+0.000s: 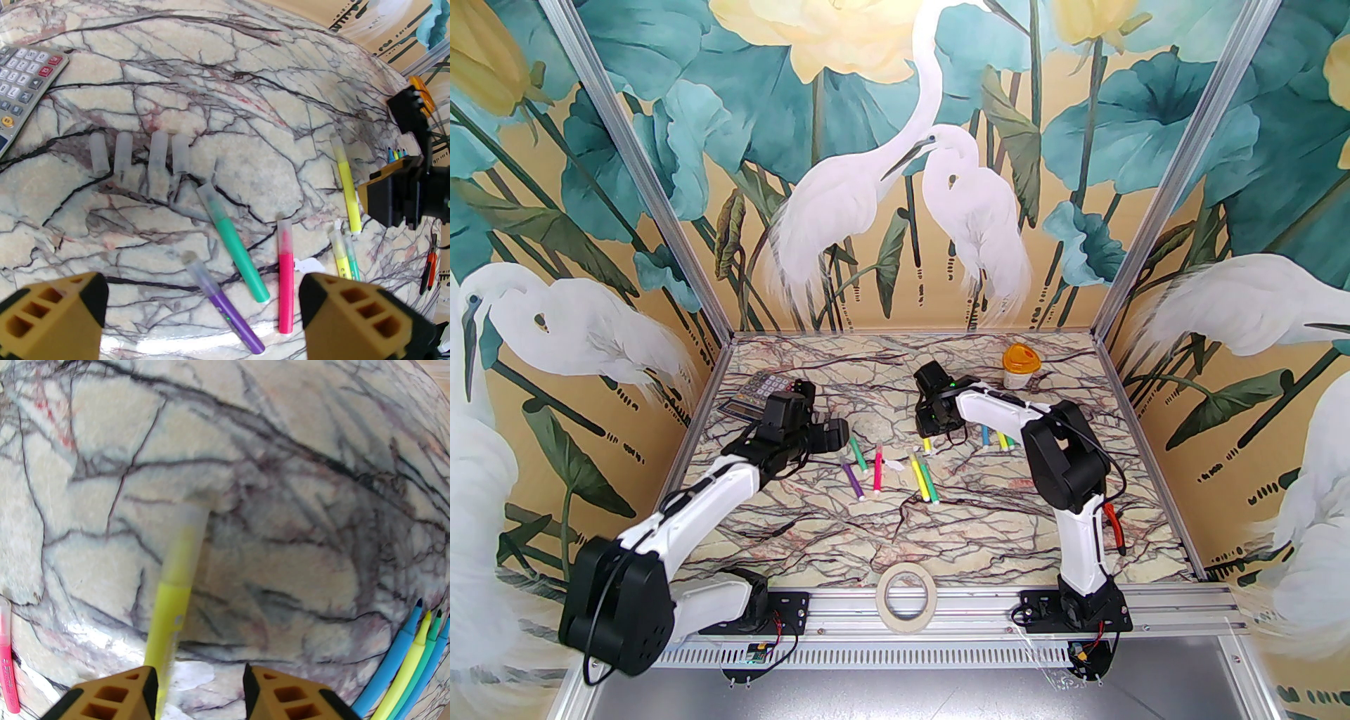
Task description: Open the pen caps
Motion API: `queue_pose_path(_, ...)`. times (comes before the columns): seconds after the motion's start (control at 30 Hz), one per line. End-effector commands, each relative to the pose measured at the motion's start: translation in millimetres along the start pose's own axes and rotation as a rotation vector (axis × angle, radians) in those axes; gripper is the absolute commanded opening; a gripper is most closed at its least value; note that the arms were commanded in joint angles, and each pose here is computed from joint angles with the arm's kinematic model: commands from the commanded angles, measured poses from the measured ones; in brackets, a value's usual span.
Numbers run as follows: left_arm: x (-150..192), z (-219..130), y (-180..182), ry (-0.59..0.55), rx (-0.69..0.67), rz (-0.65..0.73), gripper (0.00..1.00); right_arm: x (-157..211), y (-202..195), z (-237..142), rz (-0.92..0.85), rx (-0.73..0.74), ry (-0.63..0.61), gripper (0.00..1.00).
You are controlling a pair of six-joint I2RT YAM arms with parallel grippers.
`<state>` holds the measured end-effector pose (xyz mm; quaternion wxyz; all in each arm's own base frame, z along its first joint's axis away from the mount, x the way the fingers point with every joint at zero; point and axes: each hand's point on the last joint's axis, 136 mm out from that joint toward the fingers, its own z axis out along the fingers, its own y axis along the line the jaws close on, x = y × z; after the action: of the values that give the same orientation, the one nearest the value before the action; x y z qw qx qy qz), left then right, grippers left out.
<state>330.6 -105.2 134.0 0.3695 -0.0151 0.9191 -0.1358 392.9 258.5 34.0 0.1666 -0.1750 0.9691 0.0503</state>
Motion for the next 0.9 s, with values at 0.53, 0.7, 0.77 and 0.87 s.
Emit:
queue_pose_path(0.53, -10.1, -6.3, 2.3, -0.064, 0.001, 0.021, 0.97, 17.7, 12.4, 22.8, 0.029, -0.013, 0.103, 0.37)
queue_pose_path(0.7, -12.7, -6.6, 0.1, -0.07, 0.011, 0.02, 0.97, 20.9, 9.3, 30.3, 0.025, 0.01, 0.127, 0.31)
queue_pose_path(0.77, -13.2, -6.7, -0.3, -0.072, 0.013, 0.02, 0.97, 22.4, 7.6, 32.9, 0.026, 0.018, 0.133, 0.3)
queue_pose_path(0.87, -13.2, -6.0, -2.0, -0.071, 0.023, 0.017, 0.97, 24.8, 6.8, 35.4, 0.021, 0.026, 0.142, 0.24)
